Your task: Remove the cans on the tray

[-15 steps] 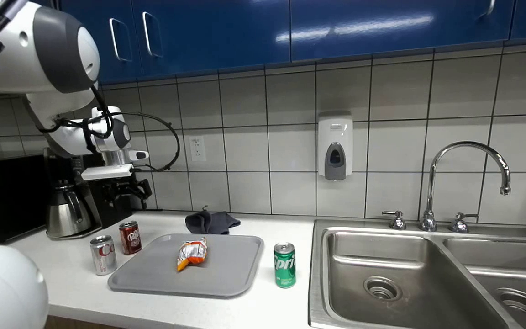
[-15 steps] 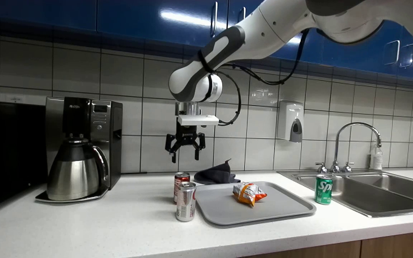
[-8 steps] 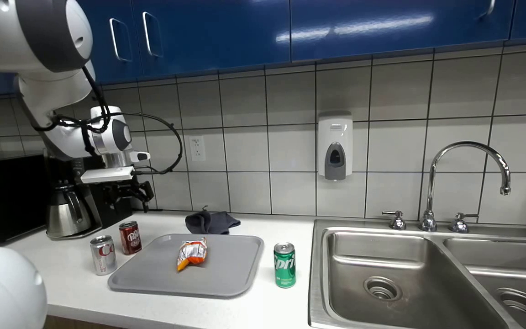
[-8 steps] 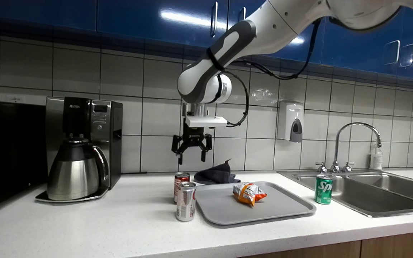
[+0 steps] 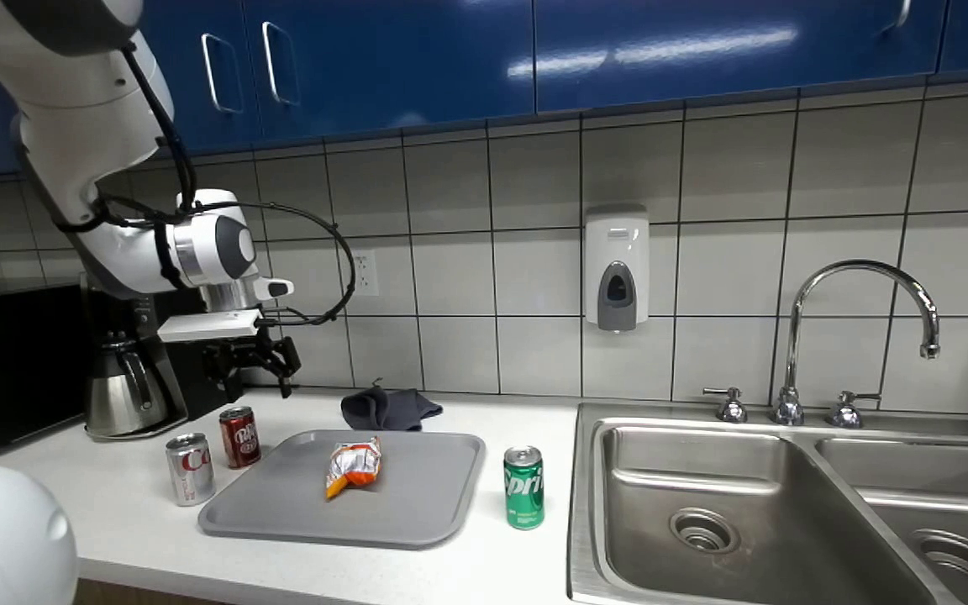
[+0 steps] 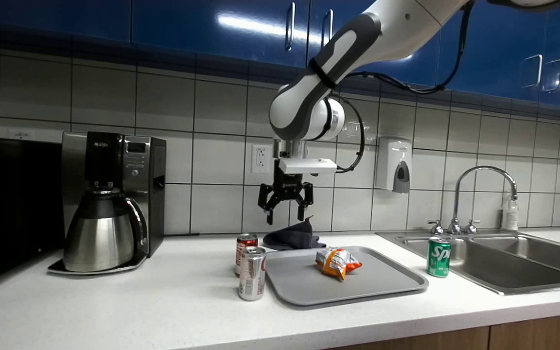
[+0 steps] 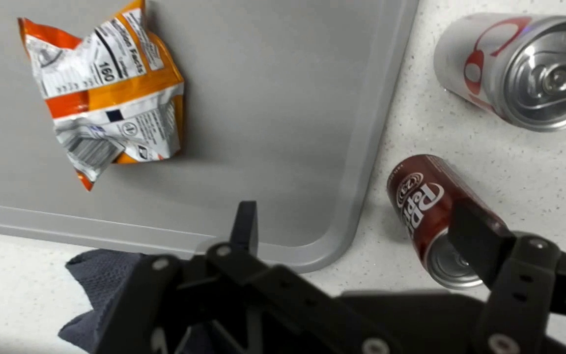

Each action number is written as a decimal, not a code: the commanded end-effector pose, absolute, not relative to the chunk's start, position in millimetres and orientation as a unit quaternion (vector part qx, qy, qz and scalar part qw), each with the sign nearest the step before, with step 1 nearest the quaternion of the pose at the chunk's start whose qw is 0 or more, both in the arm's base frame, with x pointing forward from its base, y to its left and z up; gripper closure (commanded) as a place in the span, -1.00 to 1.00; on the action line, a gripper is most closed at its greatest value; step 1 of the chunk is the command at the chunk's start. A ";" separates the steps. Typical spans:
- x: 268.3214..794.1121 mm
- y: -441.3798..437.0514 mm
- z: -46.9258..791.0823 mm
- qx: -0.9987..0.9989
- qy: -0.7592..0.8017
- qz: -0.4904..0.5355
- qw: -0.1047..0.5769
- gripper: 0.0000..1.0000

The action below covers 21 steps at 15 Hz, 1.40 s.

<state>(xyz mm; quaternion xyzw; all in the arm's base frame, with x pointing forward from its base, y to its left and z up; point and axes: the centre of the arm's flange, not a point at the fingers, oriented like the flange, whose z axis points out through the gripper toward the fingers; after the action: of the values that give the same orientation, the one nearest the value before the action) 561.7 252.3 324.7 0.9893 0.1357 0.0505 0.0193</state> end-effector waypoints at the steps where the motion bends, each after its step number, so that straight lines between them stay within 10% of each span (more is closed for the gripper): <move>1: 521.6 215.6 342.1 0.990 0.134 0.052 0.015 -1.00; 21: 440.7 143.9 362.0 0.996 0.079 0.034 0.020 -1.00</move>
<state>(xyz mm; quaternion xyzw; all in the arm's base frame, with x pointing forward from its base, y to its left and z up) 440.5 143.8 362.0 0.9961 0.0789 0.0338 0.0203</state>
